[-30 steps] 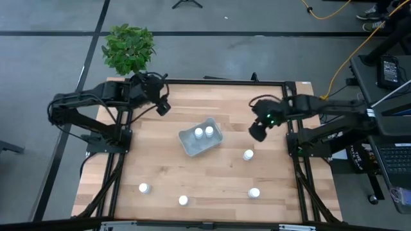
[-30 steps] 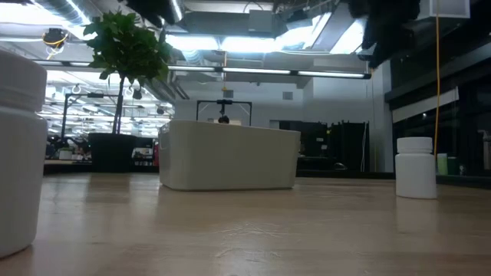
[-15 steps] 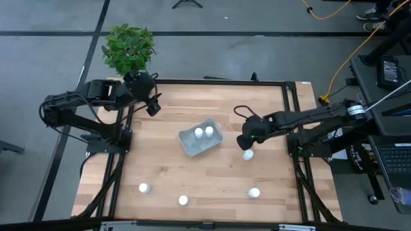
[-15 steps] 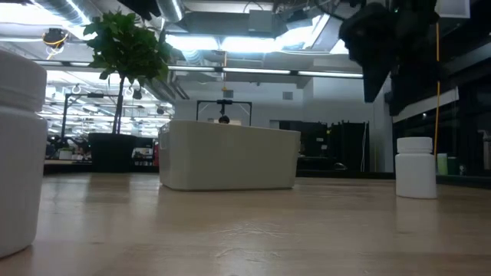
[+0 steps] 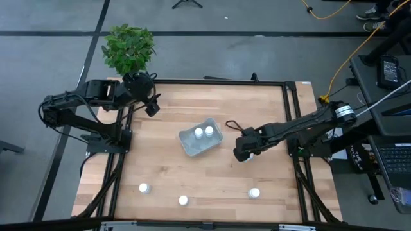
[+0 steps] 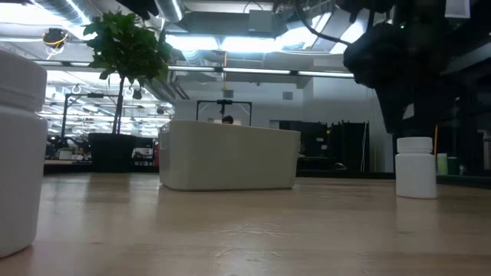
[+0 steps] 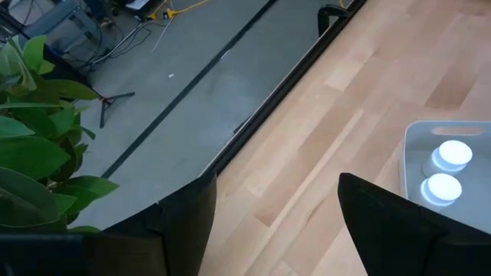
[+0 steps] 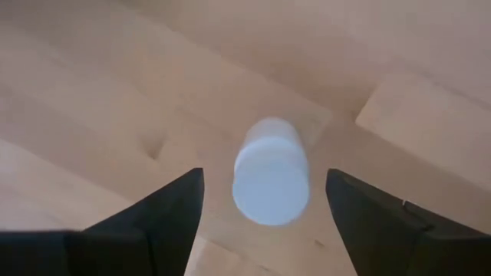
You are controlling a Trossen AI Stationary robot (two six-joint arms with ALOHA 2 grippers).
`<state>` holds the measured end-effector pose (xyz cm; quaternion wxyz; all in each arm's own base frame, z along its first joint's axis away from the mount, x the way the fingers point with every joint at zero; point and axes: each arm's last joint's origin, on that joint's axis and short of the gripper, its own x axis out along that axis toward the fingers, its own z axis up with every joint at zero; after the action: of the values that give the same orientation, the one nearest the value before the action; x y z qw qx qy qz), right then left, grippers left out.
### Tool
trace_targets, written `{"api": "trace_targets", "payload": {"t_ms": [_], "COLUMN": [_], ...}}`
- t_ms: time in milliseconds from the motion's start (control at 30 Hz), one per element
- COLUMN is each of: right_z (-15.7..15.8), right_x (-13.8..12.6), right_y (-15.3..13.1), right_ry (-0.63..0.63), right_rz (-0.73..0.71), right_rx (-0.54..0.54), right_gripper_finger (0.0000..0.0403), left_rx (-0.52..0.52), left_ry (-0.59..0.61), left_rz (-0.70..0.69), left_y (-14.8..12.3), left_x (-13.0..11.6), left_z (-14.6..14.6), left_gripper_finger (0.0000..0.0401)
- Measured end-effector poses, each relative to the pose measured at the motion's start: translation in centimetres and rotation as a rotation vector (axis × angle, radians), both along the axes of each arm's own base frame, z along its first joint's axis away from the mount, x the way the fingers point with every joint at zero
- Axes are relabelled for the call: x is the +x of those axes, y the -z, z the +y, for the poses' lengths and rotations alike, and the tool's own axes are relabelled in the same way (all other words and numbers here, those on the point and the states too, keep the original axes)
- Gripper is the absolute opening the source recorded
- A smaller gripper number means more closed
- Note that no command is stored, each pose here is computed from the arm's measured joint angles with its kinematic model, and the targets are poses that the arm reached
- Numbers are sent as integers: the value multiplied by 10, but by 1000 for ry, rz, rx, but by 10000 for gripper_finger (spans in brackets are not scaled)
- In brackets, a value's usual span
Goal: Pick and place pill bottles into a basket
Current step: Put the white pill bottle into the white bin
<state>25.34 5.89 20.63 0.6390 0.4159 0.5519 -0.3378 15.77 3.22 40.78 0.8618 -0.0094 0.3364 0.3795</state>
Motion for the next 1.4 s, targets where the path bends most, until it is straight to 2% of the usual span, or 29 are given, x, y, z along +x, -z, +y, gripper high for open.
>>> {"api": "trace_targets", "payload": {"t_ms": [500, 600, 767, 967, 1133, 1300, 1400], "right_z": [7, 7, 7, 9, 13, 12, 3], "right_x": [11, 12, 13, 18, 35, 54, 62], "right_y": [24, 24, 23, 20, -8, -58, -86], "right_ry": [-47, -48, -70, -107, -216, -352, -390], "right_rz": [73, 62, 53, -4, -108, -245, -296], "right_rx": [10, 13, 14, 46, 33, -48, -109], "right_gripper_finger": [271, 244, 152, 149, 149, 149, 149], "left_rx": [-1, -1, -1, -2, -1, 13, 15], "left_ry": [-1, -1, -1, -1, -2, -15, -15], "left_rz": [-2, -1, -1, -1, -1, -1, -15], "left_y": [0, 0, 0, 0, 0, 0, -1], "left_x": [0, 0, 0, 0, 0, 0, 1], "left_z": [0, 0, 0, 0, 0, 0, 1], "left_gripper_finger": [265, 265, 265, 265, 265, 265, 265]}}
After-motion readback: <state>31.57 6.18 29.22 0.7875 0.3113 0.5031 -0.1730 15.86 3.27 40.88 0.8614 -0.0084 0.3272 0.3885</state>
